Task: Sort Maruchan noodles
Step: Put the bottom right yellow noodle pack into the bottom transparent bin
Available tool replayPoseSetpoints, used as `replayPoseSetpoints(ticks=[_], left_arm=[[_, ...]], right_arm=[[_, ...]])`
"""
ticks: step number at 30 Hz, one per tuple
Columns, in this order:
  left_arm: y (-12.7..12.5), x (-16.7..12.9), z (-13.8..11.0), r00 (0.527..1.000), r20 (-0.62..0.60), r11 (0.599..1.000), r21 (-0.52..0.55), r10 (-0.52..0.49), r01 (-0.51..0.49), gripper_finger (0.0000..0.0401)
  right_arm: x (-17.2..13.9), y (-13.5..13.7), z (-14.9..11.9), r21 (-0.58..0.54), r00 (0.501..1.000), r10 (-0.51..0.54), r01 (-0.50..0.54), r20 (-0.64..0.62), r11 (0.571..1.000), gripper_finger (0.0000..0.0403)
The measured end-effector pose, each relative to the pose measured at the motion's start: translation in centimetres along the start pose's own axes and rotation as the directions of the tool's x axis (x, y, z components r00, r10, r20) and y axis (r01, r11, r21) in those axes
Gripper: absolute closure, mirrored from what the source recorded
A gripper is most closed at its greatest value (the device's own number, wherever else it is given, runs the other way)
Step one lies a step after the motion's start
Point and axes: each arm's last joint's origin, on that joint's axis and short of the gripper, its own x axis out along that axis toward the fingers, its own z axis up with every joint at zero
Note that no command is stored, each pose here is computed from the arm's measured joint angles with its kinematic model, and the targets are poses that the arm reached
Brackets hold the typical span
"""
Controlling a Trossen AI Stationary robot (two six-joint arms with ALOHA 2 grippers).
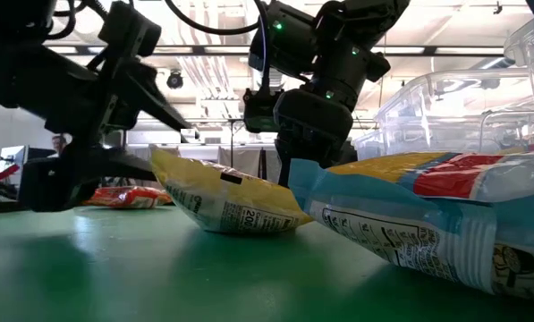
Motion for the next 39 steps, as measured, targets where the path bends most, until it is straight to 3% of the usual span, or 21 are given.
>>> replayPoseSetpoints(ticks=[8,21,31,34,39], left_arm=[[-0.1,0.3,0.4,1.000,-0.014,1.000,-0.003,0.011,-0.011,0.0161],[-0.1,3.3,0.3,0.994,-0.083,0.996,-0.043,0.077,-0.080,0.0159],[-0.2,2.7,0.2,0.974,-0.194,0.990,-0.055,0.120,-0.133,0.0159],[-0.4,2.8,0.2,0.977,-0.173,0.989,-0.053,0.126,-0.137,0.0159],[-1.2,3.9,0.9,0.992,-0.041,0.991,-0.066,0.118,-0.121,0.0158]], right_arm=[[0.0,0.0,0.0,0.003,1.000,0.001,-0.001,0.002,1.000,0.0344],[0.0,0.0,0.3,0.021,1.000,0.007,-0.008,0.027,1.000,0.0344],[0.0,0.0,0.0,0.024,1.000,0.001,-0.001,0.003,1.000,0.0344],[0.0,0.0,0.0,0.017,1.000,0.001,-0.001,0.004,1.000,0.0344],[0.0,0.0,-0.1,0.034,1.000,-0.002,0.002,-0.002,0.999,0.0344]])
